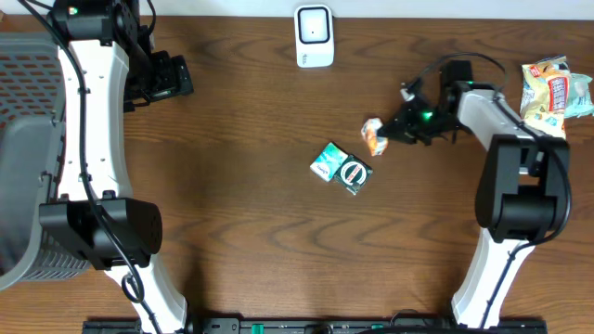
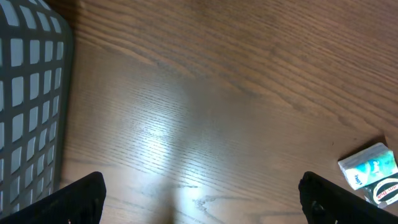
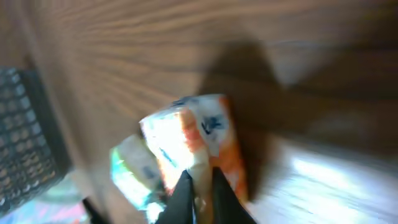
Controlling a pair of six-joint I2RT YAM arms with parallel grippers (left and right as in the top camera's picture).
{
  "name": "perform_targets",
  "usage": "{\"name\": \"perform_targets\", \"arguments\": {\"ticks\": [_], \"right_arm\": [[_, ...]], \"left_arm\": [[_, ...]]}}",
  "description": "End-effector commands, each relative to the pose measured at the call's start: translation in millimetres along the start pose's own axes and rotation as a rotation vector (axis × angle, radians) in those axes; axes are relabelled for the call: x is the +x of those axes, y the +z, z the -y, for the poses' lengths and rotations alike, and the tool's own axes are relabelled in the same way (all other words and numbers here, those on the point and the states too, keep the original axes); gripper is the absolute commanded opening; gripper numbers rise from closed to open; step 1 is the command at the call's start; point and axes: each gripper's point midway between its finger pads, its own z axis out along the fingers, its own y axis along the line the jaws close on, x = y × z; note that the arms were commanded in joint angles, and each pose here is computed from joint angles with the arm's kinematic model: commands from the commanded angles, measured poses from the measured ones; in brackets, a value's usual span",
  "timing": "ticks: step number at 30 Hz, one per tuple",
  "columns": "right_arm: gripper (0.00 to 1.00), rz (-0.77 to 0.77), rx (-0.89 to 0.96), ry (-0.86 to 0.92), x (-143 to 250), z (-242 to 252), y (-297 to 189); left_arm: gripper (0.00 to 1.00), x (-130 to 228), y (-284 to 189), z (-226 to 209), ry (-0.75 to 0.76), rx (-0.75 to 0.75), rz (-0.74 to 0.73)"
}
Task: Scan the item barcode
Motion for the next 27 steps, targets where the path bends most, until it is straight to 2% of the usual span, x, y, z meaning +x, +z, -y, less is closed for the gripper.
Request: {"name": "perform_targets", "arguments": {"ticks": [1, 3, 7, 9, 13, 20, 27], "right_arm": [[0.20, 0.054, 0.193, 0.036, -10.9, 43.7, -18.8], [0.26, 0.061, 0.210, 0.059, -12.2, 49.8, -29.1], [0.27, 0.065, 0.207, 0.079, -15.2, 46.2, -46.2], [0.29, 0.056, 0.180, 0.035, -14.7, 37.0, -46.7], [0.41, 0.010, 0.107, -0.097, -6.6, 14.8, -35.5], [0.46, 0.011, 0.102, -0.191, -8.7, -1.8, -16.2], [0.47, -0.016, 0.115, -0.187, 0.2, 7.1, -0.8]], "left_arm": [[0.98, -0.8, 1.3, -3.0, 0.002, -0.011, -0.003], [0.98, -0.8, 1.3, -3.0, 0.002, -0.011, -0.003], [0.98, -0.9, 1.3, -3.0, 0.002, -0.011, -0.002], [0.98, -0.8, 1.3, -3.0, 0.002, -0.011, -0.003], [0.98, -0.8, 1.3, -3.0, 0.002, -0.011, -0.003], [0.98, -0.8, 1.3, -3.0, 0.002, -0.011, -0.003], [0.98, -0.8, 1.3, -3.0, 0.002, -0.011, -0.003]]}}
